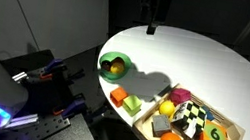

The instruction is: Put the light green block inside the bowl

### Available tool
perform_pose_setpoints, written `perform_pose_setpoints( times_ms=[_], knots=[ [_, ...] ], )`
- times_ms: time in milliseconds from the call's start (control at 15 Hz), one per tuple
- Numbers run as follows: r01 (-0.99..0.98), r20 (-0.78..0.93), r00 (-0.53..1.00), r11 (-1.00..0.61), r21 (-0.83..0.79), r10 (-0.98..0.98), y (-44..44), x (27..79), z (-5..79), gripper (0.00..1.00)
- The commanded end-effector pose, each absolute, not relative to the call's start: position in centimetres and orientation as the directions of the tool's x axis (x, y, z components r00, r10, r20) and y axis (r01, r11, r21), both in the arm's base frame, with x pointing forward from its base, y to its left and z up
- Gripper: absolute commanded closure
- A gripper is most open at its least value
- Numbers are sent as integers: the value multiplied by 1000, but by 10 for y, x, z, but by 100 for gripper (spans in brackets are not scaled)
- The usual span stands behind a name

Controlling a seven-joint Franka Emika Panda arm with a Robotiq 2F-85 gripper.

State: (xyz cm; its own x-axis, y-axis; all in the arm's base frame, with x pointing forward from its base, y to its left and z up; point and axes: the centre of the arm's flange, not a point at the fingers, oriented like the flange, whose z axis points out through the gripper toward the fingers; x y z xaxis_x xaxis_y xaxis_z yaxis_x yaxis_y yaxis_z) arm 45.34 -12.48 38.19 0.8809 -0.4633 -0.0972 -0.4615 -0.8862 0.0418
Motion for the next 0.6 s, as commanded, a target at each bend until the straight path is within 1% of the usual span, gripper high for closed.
perform_pose_setpoints(
  times_ms=[0,200,533],
  knots=[
    [-462,-97,881,-886,42,-463,-125,453,382,0],
    [-469,-101,876,-881,52,-472,-129,456,379,0],
    [-504,-112,853,-860,75,-510,-148,468,348,0]
  ],
)
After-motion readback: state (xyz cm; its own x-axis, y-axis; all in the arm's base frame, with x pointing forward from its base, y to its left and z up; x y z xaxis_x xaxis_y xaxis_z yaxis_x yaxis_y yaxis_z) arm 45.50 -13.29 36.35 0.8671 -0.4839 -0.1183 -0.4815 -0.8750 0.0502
